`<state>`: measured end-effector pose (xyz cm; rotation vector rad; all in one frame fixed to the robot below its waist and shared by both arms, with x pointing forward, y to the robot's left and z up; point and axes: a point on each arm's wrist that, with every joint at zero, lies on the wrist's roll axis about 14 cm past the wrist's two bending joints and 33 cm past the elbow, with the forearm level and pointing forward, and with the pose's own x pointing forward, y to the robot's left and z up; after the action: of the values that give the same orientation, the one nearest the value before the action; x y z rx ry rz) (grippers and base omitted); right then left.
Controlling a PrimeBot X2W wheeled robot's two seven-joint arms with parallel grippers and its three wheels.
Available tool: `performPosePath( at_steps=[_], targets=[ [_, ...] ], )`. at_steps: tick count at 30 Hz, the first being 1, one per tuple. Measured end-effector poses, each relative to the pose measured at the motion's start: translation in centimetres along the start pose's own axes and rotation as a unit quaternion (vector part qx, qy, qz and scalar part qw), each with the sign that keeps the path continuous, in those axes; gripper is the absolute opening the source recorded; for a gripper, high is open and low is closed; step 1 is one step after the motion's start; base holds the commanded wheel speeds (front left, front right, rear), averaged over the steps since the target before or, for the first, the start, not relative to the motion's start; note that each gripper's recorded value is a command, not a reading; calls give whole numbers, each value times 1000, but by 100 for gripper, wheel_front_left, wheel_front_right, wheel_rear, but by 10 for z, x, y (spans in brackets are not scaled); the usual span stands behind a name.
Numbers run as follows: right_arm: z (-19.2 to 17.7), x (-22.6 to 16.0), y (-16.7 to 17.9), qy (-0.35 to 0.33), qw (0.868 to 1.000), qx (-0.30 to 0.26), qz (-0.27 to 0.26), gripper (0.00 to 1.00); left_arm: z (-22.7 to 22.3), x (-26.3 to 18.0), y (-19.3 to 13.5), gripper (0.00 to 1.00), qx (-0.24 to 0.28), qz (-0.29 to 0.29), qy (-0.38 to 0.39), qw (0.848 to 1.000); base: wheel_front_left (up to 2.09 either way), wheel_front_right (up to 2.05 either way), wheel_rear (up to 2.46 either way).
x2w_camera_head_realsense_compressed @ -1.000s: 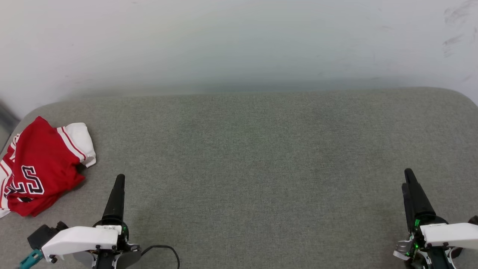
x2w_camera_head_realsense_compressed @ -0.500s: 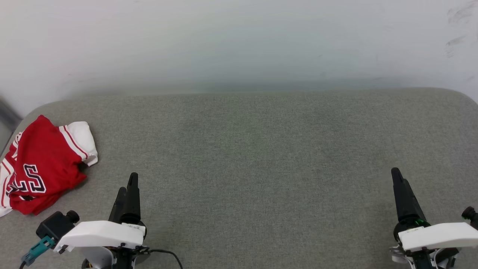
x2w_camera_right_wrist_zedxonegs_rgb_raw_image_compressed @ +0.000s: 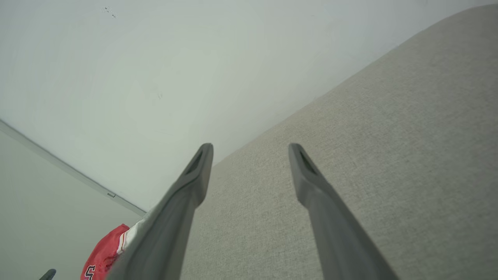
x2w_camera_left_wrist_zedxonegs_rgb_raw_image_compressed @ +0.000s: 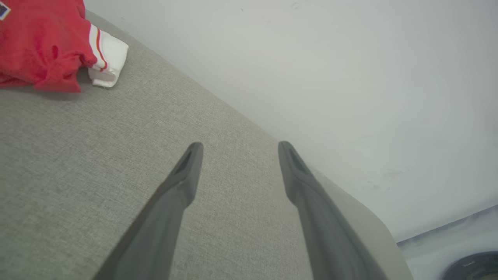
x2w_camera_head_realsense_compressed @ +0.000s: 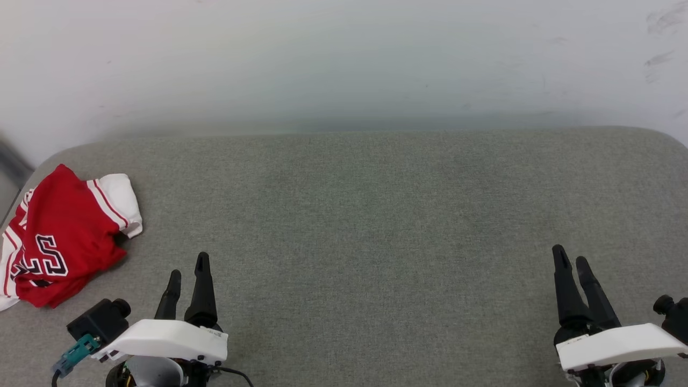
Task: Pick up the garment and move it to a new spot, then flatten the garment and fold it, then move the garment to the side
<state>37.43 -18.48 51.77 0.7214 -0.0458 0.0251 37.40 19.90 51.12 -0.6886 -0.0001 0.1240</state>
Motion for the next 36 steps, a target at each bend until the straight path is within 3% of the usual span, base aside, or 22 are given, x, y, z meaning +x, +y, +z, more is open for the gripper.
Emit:
performPosePath(
  at_steps=[13, 36],
  targets=[
    [0, -2, 11, -8, 996, -85, 22, 100, 2, -2, -12, 100, 89, -18, -16, 996, 0, 0, 0],
    [4, -9, 19, -25, 979, -196, 43, 100, 4, -12, -23, 100, 202, -41, -49, 977, 0, 0, 0]
  ],
)
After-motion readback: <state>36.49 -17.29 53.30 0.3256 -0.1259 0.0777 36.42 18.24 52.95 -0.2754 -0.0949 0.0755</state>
